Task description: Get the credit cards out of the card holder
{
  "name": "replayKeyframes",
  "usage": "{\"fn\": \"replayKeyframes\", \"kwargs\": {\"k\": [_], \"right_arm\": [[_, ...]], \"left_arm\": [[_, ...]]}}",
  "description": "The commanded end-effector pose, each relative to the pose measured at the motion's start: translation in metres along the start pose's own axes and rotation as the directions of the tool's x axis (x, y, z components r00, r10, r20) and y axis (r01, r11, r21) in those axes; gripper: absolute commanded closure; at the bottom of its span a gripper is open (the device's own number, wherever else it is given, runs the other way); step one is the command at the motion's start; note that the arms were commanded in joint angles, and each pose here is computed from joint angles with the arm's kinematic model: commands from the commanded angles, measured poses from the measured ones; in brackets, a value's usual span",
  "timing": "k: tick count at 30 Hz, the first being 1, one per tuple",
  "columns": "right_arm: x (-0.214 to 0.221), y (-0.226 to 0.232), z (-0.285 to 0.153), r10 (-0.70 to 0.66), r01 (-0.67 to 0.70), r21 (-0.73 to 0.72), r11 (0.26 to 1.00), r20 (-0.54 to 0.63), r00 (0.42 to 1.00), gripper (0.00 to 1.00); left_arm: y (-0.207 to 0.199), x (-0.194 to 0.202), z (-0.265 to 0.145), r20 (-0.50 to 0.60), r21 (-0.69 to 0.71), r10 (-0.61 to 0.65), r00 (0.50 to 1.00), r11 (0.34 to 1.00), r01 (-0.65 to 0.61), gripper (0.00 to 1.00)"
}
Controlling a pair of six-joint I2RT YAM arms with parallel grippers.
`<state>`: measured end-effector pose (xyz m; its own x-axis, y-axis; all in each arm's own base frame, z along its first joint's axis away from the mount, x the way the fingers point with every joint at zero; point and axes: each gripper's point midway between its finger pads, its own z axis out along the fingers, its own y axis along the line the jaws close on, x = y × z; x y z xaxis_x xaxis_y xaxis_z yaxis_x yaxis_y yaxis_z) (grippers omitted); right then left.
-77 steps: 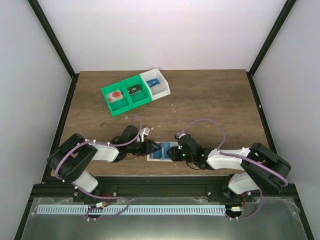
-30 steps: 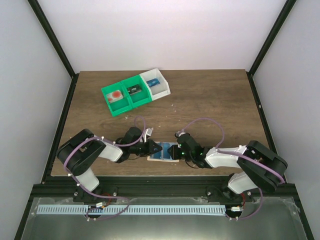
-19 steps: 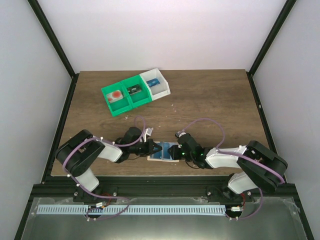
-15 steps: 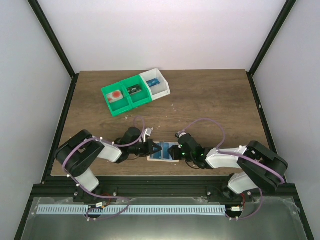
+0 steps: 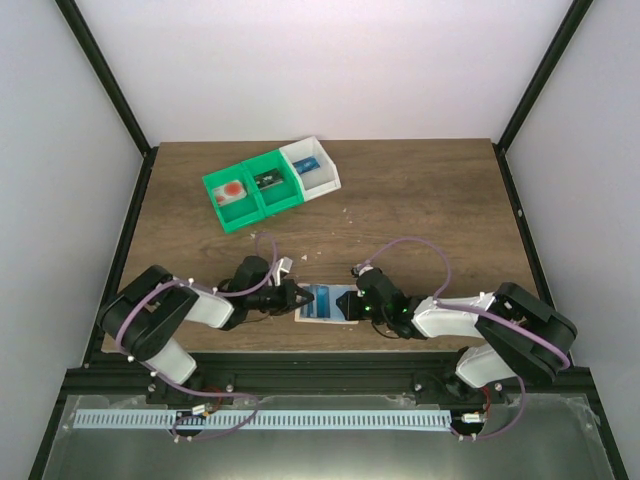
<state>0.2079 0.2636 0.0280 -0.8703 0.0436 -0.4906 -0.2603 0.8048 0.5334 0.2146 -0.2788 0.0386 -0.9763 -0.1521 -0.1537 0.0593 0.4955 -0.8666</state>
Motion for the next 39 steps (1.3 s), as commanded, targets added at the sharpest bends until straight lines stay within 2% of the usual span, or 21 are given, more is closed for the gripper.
{"fn": "replayKeyframes", "kwargs": {"k": [1, 8, 12, 15, 17, 19, 21, 25, 29, 31, 32, 34, 37, 39], "right_arm": [[0.019, -0.026, -0.001, 0.010, -0.004, 0.101, 0.995, -0.062, 0.998, 0.83], [0.004, -0.017, -0.007, -0.052, 0.054, 0.092, 0.994, -0.025, 0.998, 0.82], [-0.018, -0.005, -0.017, -0.129, 0.125, 0.082, 0.989, 0.047, 0.991, 0.81], [-0.032, 0.017, -0.028, -0.233, 0.234, 0.007, 0.972, 0.113, 0.966, 0.79], [-0.039, 0.033, -0.035, -0.335, 0.346, -0.039, 0.938, 0.166, 0.928, 0.78], [-0.041, 0.051, -0.046, -0.453, 0.480, -0.061, 0.875, 0.243, 0.858, 0.77], [-0.040, 0.063, -0.056, -0.562, 0.601, -0.022, 0.799, 0.327, 0.760, 0.75], [-0.024, 0.091, -0.082, -0.723, 0.824, 0.016, 0.567, 0.488, 0.488, 0.71], [-0.020, 0.098, -0.096, -0.768, 0.899, 0.079, 0.430, 0.556, 0.318, 0.56], [-0.022, 0.096, -0.098, -0.783, 0.911, 0.142, 0.388, 0.572, 0.244, 0.51], [-0.026, 0.089, -0.097, -0.800, 0.905, 0.203, 0.375, 0.564, 0.205, 0.51], [-0.035, 0.088, -0.095, -0.809, 0.888, 0.258, 0.381, 0.558, 0.185, 0.54], [-0.026, 0.104, -0.098, -0.799, 0.918, 0.287, 0.275, 0.598, 0.052, 0.55], [-0.029, 0.110, -0.094, -0.817, 0.912, 0.331, 0.242, 0.577, 0.008, 0.55]], "left_arm": [[0.005, 0.001, -0.008, 0.007, -0.009, 0.018, 1.000, 1.000, -0.018, 1.00], [0.009, -0.002, -0.020, 0.026, -0.032, 0.013, 1.000, 0.999, -0.013, 1.00], [-0.003, -0.009, -0.027, 0.052, -0.023, 0.033, 0.998, 0.999, -0.032, 1.00], [-0.012, -0.016, -0.035, 0.080, -0.037, 0.062, 0.995, 0.998, -0.059, 1.00], [-0.016, -0.022, -0.041, 0.103, -0.058, 0.084, 0.991, 0.995, -0.078, 1.00], [-0.023, -0.028, -0.048, 0.125, -0.061, 0.101, 0.987, 0.994, -0.094, 1.00], [-0.030, -0.031, -0.054, 0.139, -0.048, 0.102, 0.985, 0.994, -0.097, 1.00], [-0.051, -0.032, -0.063, 0.112, 0.054, 0.081, 0.990, 0.995, -0.088, 1.00], [-0.071, -0.028, -0.071, 0.079, 0.159, 0.048, 0.996, 0.985, -0.060, 1.00], [-0.082, -0.024, -0.075, 0.062, 0.207, 0.047, 0.997, 0.976, -0.059, 1.00], [-0.086, -0.022, -0.076, 0.051, 0.224, 0.046, 0.998, 0.973, -0.056, 1.00], [-0.090, -0.019, -0.077, 0.025, 0.236, 0.041, 0.999, 0.971, -0.046, 1.00], [-0.094, -0.014, -0.076, -0.020, 0.249, 0.036, 0.999, 0.968, -0.030, 1.00], [-0.095, -0.011, -0.077, -0.037, 0.254, 0.025, 0.999, 0.967, -0.015, 1.00]]}}
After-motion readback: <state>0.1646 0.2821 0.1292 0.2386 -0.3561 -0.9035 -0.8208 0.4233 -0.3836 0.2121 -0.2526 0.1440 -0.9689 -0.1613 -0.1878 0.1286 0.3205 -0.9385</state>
